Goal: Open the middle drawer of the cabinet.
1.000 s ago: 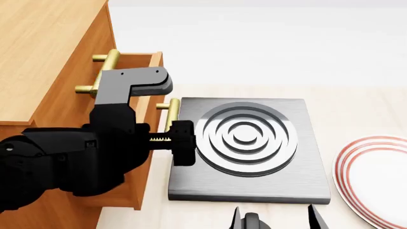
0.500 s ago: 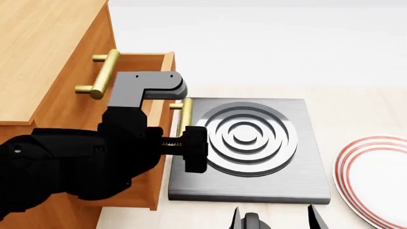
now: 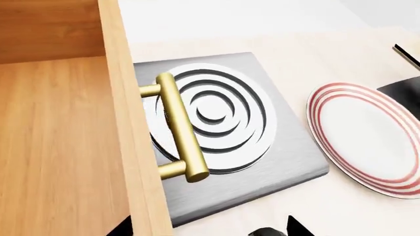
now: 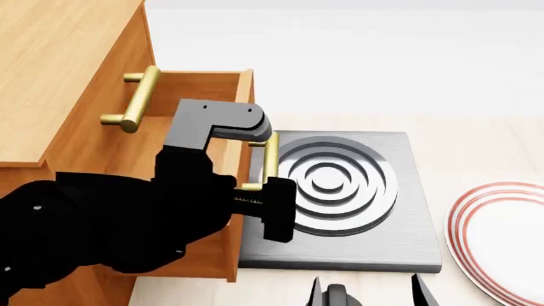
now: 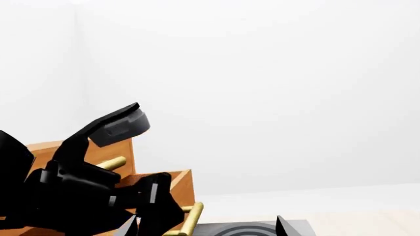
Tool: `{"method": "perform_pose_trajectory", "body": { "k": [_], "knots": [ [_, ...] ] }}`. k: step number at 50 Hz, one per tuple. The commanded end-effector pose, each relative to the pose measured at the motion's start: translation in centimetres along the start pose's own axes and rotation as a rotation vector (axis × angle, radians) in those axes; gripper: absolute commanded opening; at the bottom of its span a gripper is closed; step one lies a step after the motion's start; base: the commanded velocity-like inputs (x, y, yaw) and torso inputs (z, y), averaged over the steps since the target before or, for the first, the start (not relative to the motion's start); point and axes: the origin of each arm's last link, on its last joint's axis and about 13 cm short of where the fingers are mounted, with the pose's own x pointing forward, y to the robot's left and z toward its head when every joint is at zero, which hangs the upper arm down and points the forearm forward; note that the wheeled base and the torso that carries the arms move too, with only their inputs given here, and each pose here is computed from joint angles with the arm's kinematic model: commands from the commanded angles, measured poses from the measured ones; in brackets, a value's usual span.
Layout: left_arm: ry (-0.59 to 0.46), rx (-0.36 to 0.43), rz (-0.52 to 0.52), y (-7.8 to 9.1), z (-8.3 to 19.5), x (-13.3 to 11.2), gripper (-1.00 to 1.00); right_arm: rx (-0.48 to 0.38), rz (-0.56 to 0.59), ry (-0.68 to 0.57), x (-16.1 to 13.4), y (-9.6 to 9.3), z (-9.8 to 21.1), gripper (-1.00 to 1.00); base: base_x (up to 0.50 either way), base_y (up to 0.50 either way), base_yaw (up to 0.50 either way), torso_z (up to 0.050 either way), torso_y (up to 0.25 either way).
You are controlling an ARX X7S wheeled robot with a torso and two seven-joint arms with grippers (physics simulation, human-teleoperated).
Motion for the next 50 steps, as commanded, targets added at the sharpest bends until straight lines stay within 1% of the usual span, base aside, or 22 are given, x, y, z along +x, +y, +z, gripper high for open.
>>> {"method": "perform_pose_trajectory", "body": {
  "k": [1,11,18,23,29,33,38,42,44,50],
  "knots": [
    [0.041,-0.089,-0.185,-2.2,-0.6,0.0,1.00,0.001,-0.001,-0.002,0.0,0.0,0.1,1.00,0.00,0.00,0.00,0.000,-0.010],
    [0.026,-0.075,-0.241,-2.7,-0.4,0.2,1.00,0.002,0.002,0.000,0.0,0.0,0.0,1.00,0.00,0.00,0.00,0.000,-0.001],
    [0.016,-0.083,-0.280,-3.6,-0.3,0.4,1.00,0.005,0.002,0.002,0.0,0.0,0.0,1.00,0.00,0.00,0.00,0.000,0.000],
    [0.014,-0.080,-0.298,-4.0,-0.3,0.4,1.00,0.005,0.002,0.002,0.0,0.0,0.0,1.00,0.00,0.00,0.00,0.000,0.000],
    [0.012,-0.082,-0.354,-4.6,-0.5,0.2,1.00,0.005,0.002,0.002,0.0,0.0,0.0,1.00,0.00,0.00,0.00,0.000,0.000],
    [0.001,-0.074,-0.398,-4.9,-0.5,0.1,1.00,0.005,0.001,0.002,0.1,-0.1,0.0,1.00,0.00,0.00,0.00,0.000,0.000],
    [0.002,-0.061,-0.411,-5.3,-0.7,0.0,1.00,0.005,-0.001,0.002,0.1,-0.1,0.0,1.00,0.00,0.00,0.00,0.000,0.000],
    [-0.004,-0.056,-0.455,-5.7,-0.8,-0.2,1.00,0.004,0.000,0.001,0.0,-0.1,0.0,1.00,0.00,0.00,0.00,0.000,0.000],
    [-0.001,-0.041,-0.447,-5.9,-0.8,-0.3,1.00,0.004,-0.001,0.003,0.0,-0.1,-0.1,1.00,0.00,0.00,0.00,0.000,0.000],
    [-0.007,-0.031,-0.469,-6.5,-0.8,-0.5,1.00,0.004,0.000,0.002,0.0,-0.1,0.0,1.00,0.00,0.00,0.00,0.000,0.000]
  ]
}}
